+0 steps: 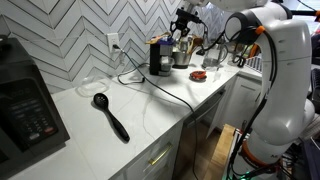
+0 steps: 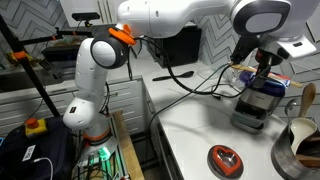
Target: Remove the blue lid from the coffee marker top and put it on the counter top
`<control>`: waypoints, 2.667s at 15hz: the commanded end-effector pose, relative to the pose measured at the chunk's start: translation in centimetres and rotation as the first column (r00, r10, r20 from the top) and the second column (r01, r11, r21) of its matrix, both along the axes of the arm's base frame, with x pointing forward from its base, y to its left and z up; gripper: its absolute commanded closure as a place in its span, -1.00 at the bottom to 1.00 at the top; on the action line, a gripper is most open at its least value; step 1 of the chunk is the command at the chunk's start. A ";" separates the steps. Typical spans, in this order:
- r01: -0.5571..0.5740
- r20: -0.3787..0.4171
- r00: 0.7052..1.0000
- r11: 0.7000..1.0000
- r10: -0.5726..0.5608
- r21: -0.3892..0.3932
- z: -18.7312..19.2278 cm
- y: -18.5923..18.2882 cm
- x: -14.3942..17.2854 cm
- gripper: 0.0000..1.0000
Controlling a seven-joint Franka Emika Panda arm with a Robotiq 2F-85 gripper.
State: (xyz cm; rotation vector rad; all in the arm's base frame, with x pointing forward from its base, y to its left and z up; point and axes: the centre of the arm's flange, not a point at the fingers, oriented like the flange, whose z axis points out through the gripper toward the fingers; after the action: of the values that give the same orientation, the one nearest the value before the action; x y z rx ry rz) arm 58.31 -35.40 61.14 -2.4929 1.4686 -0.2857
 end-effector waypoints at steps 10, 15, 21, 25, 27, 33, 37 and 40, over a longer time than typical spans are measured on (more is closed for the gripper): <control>0.054 -0.028 0.998 0.998 -0.053 0.012 -0.6 0.0 3.4 0.52; 0.051 -0.036 0.998 0.999 -0.051 0.007 0.2 0.3 3.1 0.91; 0.038 0.034 0.999 0.999 -0.038 0.014 3.5 1.0 2.1 0.96; 0.042 0.087 0.995 0.997 -0.048 0.066 3.7 0.9 1.7 0.96; 0.041 0.090 0.995 0.996 -0.048 0.074 4.2 0.7 1.1 0.96; -0.079 0.174 0.983 0.989 0.057 0.123 7.5 1.8 -1.6 0.96; -0.282 0.174 0.950 0.951 0.258 0.129 9.2 3.9 -4.9 0.96; -0.431 0.159 0.898 0.892 0.410 0.138 8.6 4.2 -8.1 0.96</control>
State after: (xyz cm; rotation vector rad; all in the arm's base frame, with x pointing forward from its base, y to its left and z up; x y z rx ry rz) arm 54.34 -31.24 71.19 -2.4945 1.0078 -0.2995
